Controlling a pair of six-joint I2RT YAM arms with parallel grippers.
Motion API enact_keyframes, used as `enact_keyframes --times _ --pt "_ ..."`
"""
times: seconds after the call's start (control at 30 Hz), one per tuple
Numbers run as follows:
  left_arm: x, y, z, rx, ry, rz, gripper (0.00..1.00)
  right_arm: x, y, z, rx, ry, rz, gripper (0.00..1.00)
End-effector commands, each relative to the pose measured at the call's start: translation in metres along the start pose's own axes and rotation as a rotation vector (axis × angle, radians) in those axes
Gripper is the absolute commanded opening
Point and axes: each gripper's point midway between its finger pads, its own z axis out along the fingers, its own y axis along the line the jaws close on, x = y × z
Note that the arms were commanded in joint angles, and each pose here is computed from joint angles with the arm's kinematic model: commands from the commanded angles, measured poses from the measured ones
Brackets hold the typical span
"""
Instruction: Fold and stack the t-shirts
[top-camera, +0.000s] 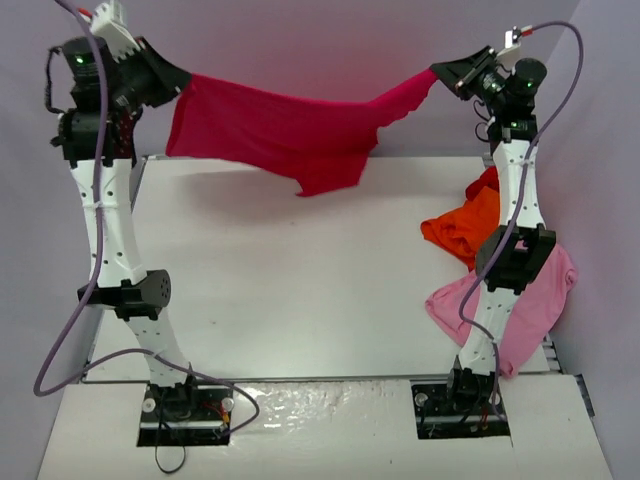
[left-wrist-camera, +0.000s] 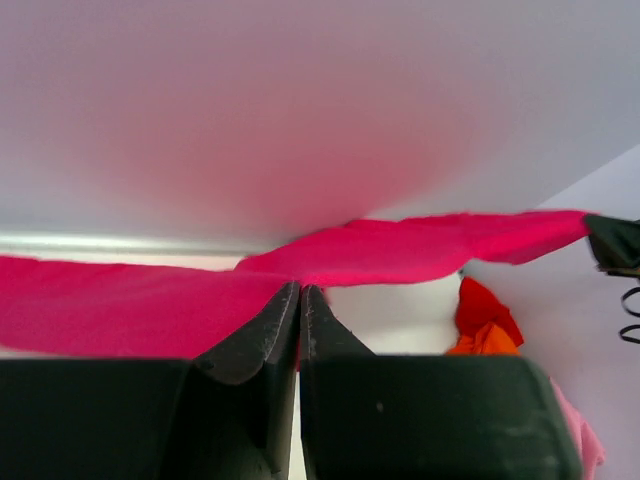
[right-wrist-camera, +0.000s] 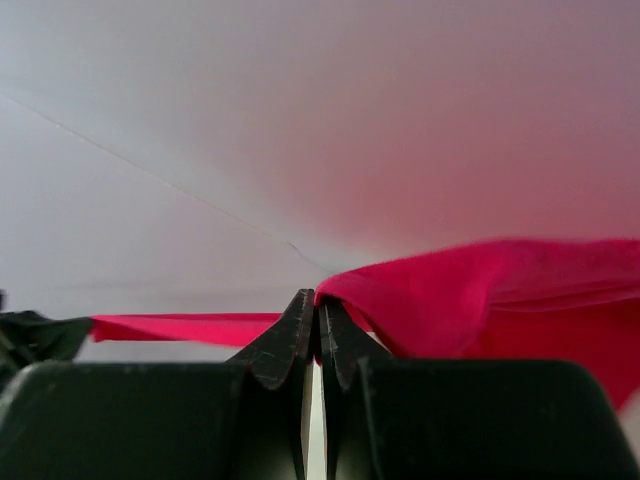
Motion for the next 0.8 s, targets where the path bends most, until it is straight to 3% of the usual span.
enact_keyframes --times 0.0,0.13,0.4,0.6,0.77 --pt "-0.006 0.004 -0.007 -0.006 -0.020 0.074 0.00 0.002 0.050 -0.019 -0.096 0.015 -0.136 0.00" --pt "0.020 0.022 -0.010 -0.077 0.031 0.050 0.00 0.023 0.041 -0.034 -0.048 0.040 -0.162 0.00" --pt "0.089 0.062 -0.029 -0.206 0.171 0.022 0.00 0.070 -0.013 -0.050 0.076 0.126 -0.067 0.00" --pt "0.133 0.083 -0.058 -0.283 0.242 0.025 0.00 0.102 -0.021 -0.079 0.151 0.148 -0.034 0.00" --pt "0.139 0.078 -0.092 -0.308 0.249 0.069 0.00 0.119 -0.008 -0.113 0.221 0.132 -0.073 0.00"
